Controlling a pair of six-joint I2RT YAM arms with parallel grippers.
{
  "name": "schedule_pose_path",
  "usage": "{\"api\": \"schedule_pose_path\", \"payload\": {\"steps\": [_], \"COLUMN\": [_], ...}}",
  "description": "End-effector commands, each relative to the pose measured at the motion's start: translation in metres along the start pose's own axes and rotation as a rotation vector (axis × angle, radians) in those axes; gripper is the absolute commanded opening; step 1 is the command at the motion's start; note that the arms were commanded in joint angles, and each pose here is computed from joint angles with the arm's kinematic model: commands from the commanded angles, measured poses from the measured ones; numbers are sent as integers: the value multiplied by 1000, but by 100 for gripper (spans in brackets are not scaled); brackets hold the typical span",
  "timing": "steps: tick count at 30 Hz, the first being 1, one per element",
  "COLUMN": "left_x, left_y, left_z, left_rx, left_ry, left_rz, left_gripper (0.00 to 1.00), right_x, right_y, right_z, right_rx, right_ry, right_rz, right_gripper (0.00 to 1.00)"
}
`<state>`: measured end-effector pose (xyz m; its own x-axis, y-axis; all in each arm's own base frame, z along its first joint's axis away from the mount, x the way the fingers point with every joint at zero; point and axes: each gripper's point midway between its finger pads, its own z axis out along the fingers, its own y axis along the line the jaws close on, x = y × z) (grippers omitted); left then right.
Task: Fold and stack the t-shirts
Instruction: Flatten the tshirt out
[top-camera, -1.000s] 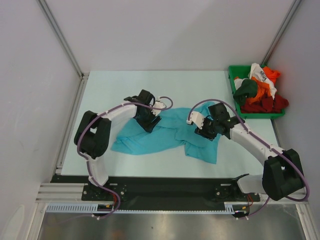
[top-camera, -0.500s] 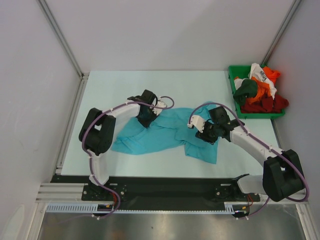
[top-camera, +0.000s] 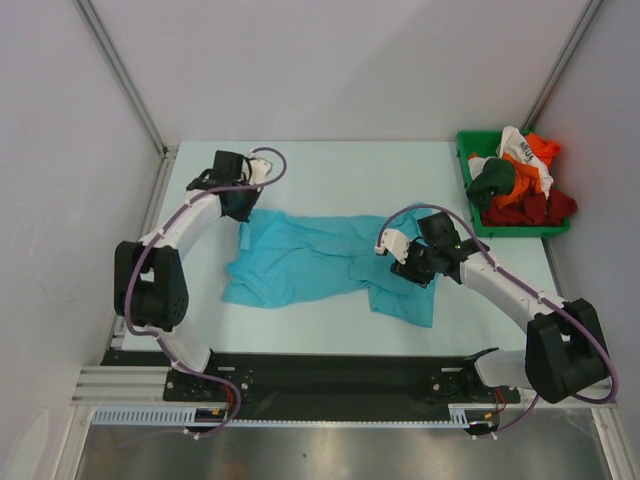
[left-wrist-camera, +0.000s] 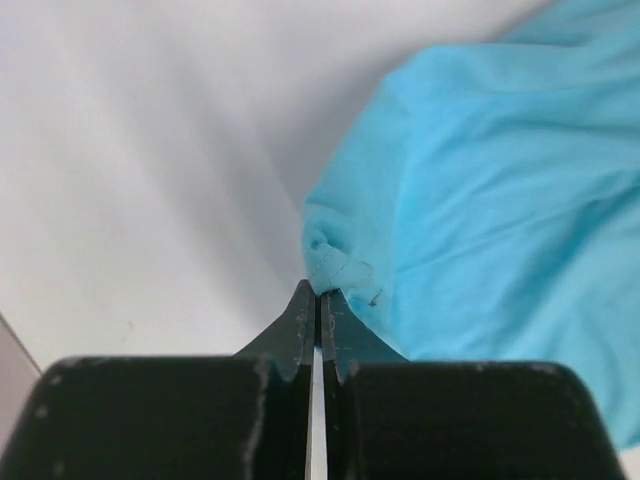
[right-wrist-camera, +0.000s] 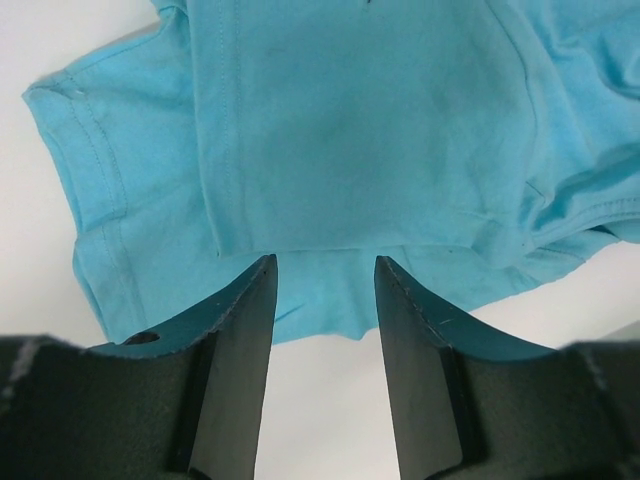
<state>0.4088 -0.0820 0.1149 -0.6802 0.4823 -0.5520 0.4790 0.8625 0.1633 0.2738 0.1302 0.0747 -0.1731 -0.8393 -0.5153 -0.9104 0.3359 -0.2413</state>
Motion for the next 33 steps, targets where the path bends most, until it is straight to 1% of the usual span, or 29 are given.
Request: {"api": "schedule_pose_path", "payload": {"steps": [1,3,4,6,7,9,10,12,15,16,17,18,19,20,21,23,25,29,33], "left_x": [31,42,47,51,49,35,33,25,23,34,37,45,61,69,76,94,99,102,106], "left_y": [12,32,44,60,68,77,77,79,62,53,38,34,30,26,22,15,11,22,19], "left_z": [18,31,33,36,32,17,11,-6,-17,-21,-20,-20,-15,-12,-9,-4,-1,5,14], "left_rx": [-29,-110,-166,-218,-261,-301,-311,-326,-250,-211,-136,-110,-95,-73,-48,-6,20,17,94], "left_ry": [80,116,133,145,143,85,67,6,-31,-7,-14,11,65,98,128,202,204,202,221], "left_rz": [-45,-67,-77,-117,-125,-117,-109,-77,13,61,88,113,113,105,101,57,2,-125,-252], "left_gripper": [2,1,8,26,36,41,46,52,56,56,56,54,54,53,51,50,50,50,50], "right_x": [-11,-13,-14,-15,-16,-14,-13,-11,-11,-10,-11,-12,-12,-14,-15,-18,-21,-24,-23], "right_y": [-10,-12,-14,-16,-18,-19,-18,-15,-12,-11,-11,-11,-11,-13,-14,-16,-19,-21,-21], "right_z": [1,3,3,2,2,2,1,3,4,4,5,6,7,7,8,10,10,10,9], "right_rx": [27,22,23,25,28,30,28,20,13,11,10,9,8,9,10,7,9,-1,-7], "right_ry": [-36,-33,-31,-25,-24,-19,-17,-15,-19,-19,-20,-21,-22,-25,-26,-28,-30,-22,-10], "right_rz": [-8,-10,-12,-16,-17,-8,-3,8,21,21,21,20,19,17,13,11,9,9,8], "right_gripper": [49,49,49,49,49,49,49,49,50,50,50,50,50,50,50,50,50,50,50]}}
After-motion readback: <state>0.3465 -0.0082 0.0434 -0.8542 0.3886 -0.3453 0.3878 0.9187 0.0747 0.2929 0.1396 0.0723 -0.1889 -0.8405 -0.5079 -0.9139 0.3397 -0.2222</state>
